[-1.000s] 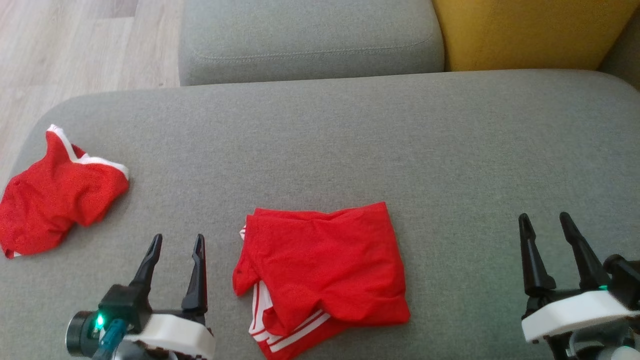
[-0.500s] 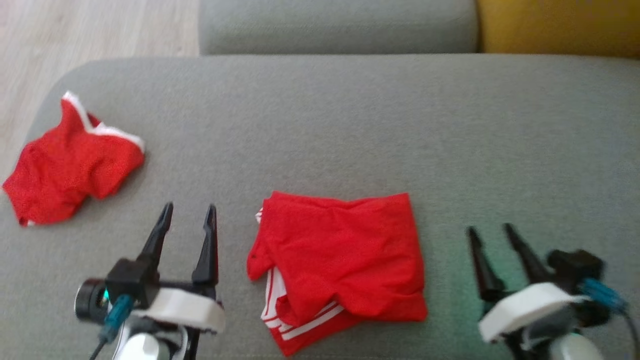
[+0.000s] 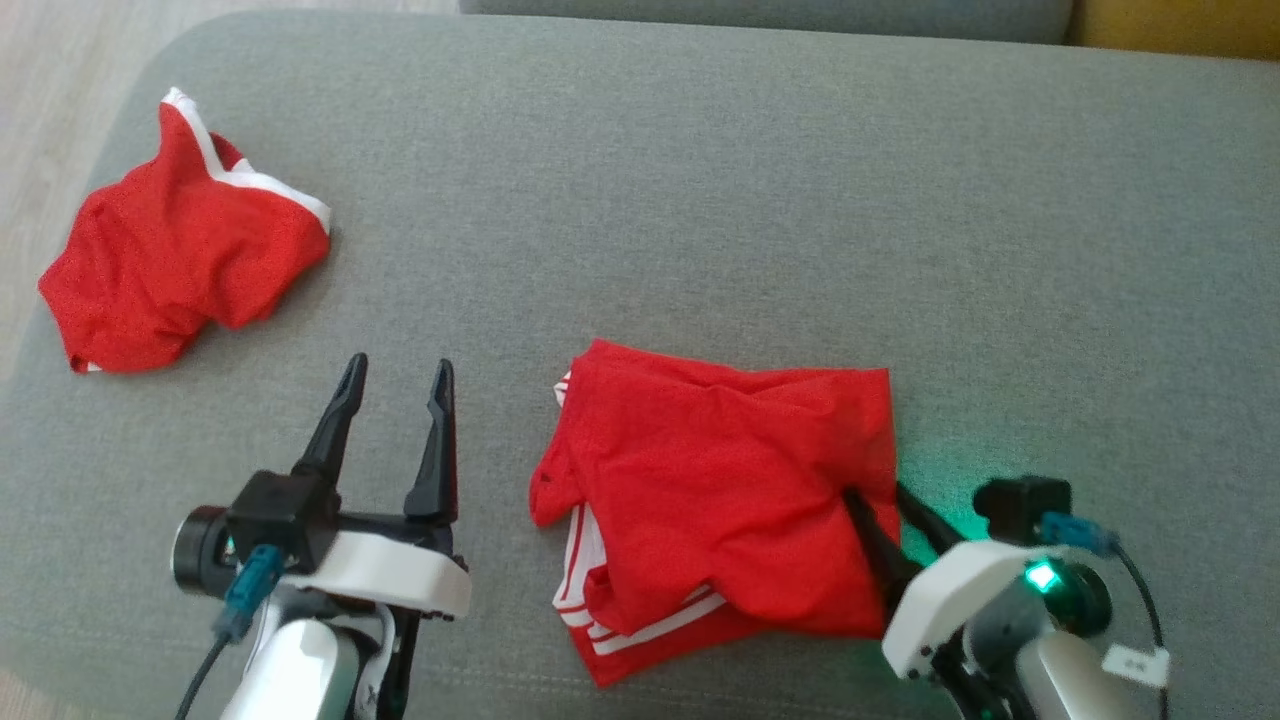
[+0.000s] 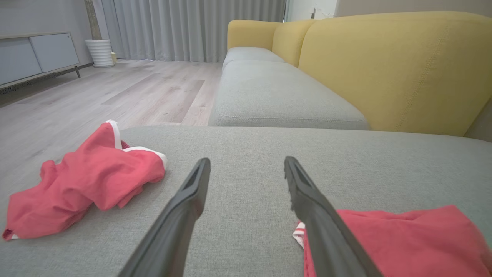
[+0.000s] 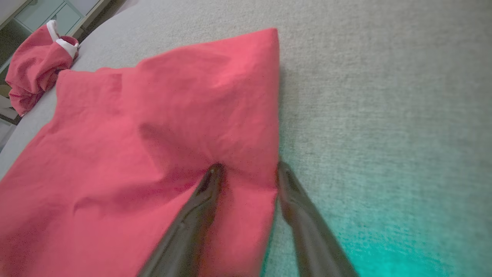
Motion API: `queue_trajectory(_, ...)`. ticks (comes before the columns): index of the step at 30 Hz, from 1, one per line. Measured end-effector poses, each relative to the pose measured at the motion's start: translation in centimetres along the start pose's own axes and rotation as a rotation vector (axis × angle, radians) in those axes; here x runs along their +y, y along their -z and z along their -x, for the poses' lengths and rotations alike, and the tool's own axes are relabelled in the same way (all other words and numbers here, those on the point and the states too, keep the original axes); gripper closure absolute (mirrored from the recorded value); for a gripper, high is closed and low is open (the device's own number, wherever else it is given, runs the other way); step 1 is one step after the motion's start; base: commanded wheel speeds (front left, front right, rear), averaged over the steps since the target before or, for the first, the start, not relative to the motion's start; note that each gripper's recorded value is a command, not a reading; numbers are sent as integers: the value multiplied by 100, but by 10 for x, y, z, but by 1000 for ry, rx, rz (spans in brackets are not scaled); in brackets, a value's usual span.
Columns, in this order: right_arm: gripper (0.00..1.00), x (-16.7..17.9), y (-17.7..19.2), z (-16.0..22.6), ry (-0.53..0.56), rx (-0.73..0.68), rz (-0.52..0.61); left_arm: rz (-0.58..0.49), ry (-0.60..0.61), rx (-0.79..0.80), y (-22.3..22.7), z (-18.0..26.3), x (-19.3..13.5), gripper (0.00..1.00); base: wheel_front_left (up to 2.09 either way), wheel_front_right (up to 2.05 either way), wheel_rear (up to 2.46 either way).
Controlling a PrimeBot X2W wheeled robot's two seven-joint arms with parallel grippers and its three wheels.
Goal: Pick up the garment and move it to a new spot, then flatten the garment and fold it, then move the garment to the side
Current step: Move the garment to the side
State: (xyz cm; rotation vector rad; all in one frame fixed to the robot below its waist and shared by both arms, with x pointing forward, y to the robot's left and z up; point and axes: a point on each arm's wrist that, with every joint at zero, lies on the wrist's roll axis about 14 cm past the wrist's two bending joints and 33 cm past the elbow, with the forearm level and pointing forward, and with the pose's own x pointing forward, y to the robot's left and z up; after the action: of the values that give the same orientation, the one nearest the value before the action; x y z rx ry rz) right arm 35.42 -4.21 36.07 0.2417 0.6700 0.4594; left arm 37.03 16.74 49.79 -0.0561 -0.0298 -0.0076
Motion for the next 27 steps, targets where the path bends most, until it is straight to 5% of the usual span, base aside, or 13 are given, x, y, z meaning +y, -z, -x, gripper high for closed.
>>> queue_trajectory(11, 100, -21, -32, 12, 35, -81, 149, 6, 81, -26, -3, -22, -24, 0, 0, 0, 0)
queue_trajectory(27, 100, -140, -98, 75, 357, -209, 237, 62, 347, -58, 1, -68, -114, 0, 0, 0, 0)
